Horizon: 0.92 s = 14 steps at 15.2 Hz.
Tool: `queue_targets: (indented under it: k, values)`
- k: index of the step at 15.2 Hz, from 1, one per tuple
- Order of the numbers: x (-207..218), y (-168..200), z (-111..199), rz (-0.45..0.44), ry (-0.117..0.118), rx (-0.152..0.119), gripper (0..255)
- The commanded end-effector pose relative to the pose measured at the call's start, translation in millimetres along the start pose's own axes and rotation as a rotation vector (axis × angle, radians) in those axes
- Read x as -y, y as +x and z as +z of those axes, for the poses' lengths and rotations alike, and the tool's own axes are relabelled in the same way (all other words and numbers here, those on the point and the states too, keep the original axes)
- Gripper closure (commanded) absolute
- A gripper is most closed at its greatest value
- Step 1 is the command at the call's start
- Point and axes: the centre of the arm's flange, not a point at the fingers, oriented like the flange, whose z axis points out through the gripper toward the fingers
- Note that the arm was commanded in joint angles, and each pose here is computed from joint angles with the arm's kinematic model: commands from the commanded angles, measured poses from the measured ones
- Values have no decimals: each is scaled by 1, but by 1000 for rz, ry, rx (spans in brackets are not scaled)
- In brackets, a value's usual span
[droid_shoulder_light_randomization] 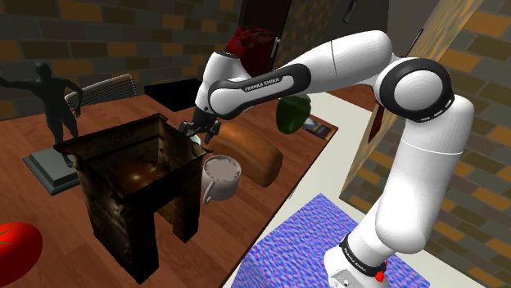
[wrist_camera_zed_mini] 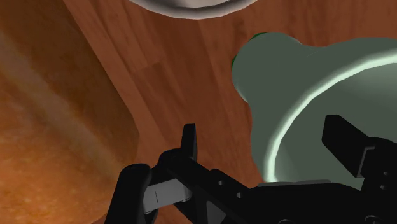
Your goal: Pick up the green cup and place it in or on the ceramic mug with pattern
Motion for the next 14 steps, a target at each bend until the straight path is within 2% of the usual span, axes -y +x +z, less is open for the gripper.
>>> queue_targets:
  k: [1,2,11,14]
  values:
    - [0,0,0,0,0,0,0]
    - [0,0,0,0,0,0,255]
    - [0,0,0,0,0,0,255]
    - [2,2,-16,0,0,0,255]
